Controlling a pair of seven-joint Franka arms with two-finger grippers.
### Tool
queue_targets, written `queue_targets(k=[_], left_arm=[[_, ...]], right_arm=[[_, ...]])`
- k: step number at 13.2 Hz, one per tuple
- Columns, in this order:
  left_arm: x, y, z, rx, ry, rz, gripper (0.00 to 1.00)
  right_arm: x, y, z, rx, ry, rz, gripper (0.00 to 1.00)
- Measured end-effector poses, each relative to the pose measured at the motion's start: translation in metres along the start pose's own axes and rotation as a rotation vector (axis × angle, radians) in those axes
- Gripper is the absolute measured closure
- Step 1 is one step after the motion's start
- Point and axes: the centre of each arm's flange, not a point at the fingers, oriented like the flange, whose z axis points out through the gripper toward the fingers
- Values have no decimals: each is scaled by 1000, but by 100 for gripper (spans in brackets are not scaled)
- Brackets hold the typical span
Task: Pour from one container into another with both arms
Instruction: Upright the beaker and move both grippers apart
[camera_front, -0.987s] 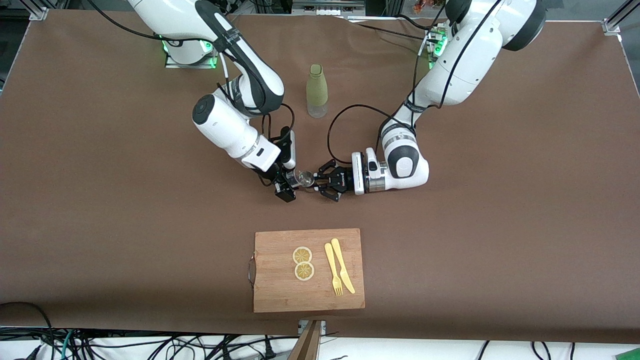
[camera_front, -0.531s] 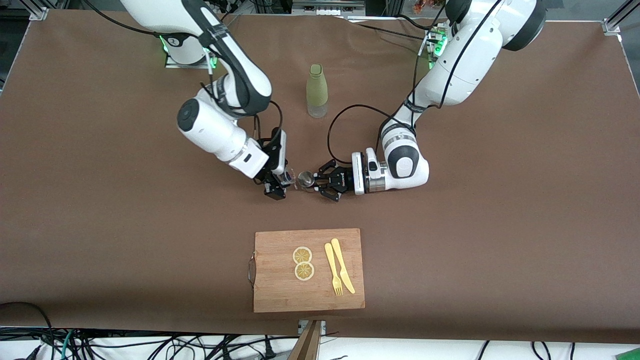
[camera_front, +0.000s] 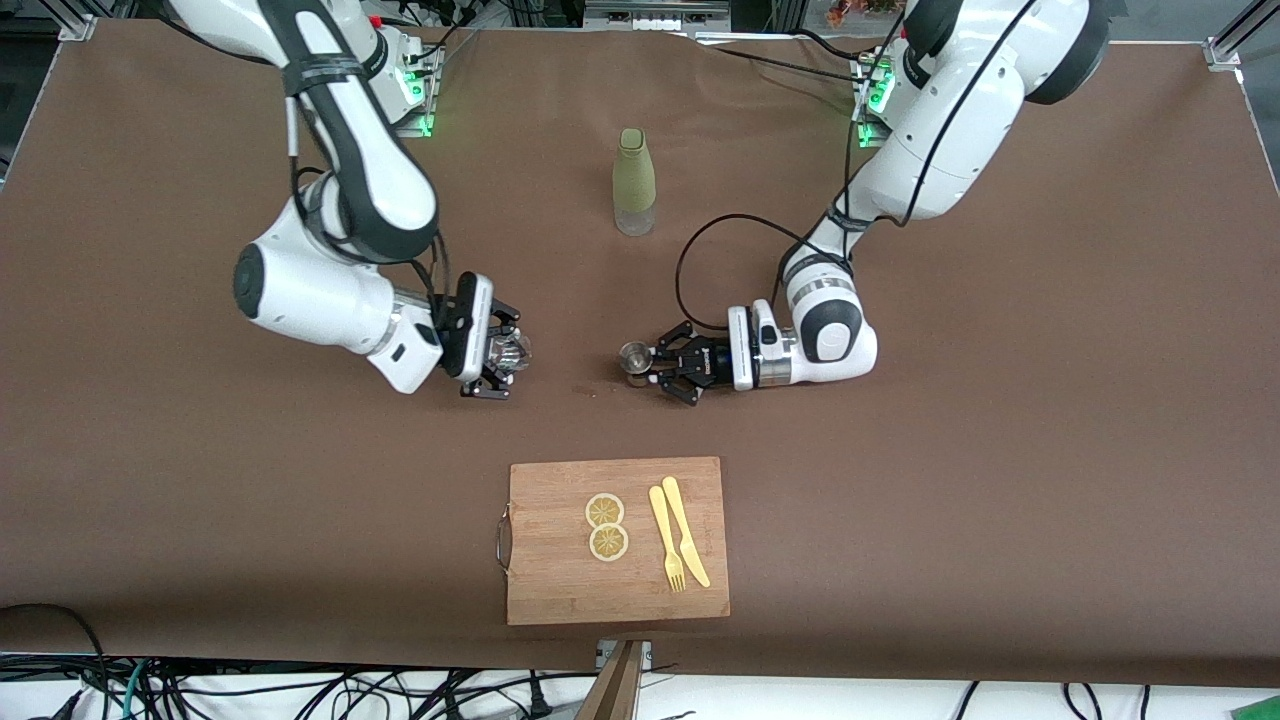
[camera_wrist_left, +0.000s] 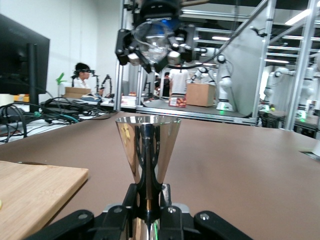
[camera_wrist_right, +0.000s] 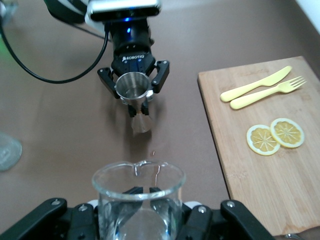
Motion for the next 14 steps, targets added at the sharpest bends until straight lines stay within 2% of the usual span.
queue_targets(k=[3, 9, 14], left_arm=[[-10, -3, -43, -68, 18, 47, 79], [1, -14, -162, -213, -17, 122, 79], [0, -9, -303, -295, -57, 127, 79]], right_arm=[[-36, 16, -16, 22, 121, -17, 87], [-149, 43, -36, 68, 315, -97, 87], [-256, 38, 6, 118, 575, -121, 87]])
